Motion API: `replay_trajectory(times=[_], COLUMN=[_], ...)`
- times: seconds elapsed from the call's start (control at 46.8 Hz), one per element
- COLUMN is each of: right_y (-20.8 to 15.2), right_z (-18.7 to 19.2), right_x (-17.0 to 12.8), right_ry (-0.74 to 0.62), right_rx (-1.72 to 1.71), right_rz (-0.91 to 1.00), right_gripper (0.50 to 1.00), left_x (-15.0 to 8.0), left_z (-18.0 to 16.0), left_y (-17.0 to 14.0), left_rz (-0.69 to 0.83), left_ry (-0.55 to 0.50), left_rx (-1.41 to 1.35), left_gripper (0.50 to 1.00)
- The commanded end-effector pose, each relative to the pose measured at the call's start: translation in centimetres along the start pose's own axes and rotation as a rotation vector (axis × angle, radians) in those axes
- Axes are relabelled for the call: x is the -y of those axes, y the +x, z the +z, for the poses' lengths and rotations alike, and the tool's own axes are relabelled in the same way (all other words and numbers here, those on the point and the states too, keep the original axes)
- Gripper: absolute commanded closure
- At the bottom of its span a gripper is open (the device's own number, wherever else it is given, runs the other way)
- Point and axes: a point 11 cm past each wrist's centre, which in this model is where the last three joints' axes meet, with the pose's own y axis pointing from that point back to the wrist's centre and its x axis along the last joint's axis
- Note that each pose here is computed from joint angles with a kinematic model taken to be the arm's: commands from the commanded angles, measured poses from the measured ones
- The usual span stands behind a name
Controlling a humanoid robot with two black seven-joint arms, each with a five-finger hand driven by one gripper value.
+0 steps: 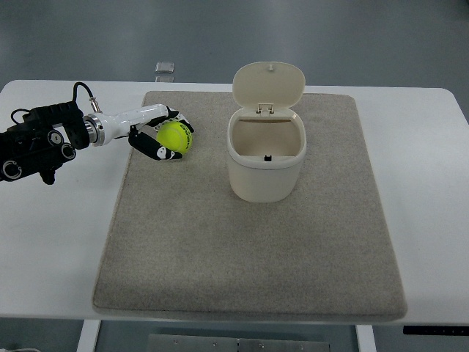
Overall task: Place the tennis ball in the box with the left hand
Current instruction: 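Close the left hand fingers to grasp the tennis ball, then lift the ball with the left hand toward the cream bin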
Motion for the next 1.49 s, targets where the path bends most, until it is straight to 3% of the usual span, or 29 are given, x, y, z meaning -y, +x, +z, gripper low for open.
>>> replay_trajectory(times=[0.0, 0.235, 0.427, 0.982, 1.473], right_y=[0.0, 0.0, 0.0, 0.0, 0.0], right_z=[0.0, 0.0, 0.0, 0.0, 0.0], right_x=[0.0, 0.0, 0.0, 0.0, 0.0], right_ry=[0.000, 0.000, 0.000, 0.000, 0.000], right_rx=[0.000, 0.000, 0.000, 0.000, 0.000], right_rz=[-0.001, -0.001, 0.001, -0.001, 0.001], right_gripper=[0.599, 0.599, 0.599, 0.599, 0.599], left_x=[0.0, 0.7, 0.7, -2.7, -2.8], left_z=[0.2, 1.0, 2.1, 4.0, 8.4], left_y=[0.6, -1.0, -0.6, 2.5, 5.3], left_rz=[0.029, 0.014, 0.027, 0.032, 0.016], left_ry=[-0.009, -0.038, -0.074, -0.158, -0.287], left_rx=[-0.060, -0.187, -0.271, -0.374, -0.398], left_gripper=[1.000, 1.000, 1.000, 1.000, 1.000])
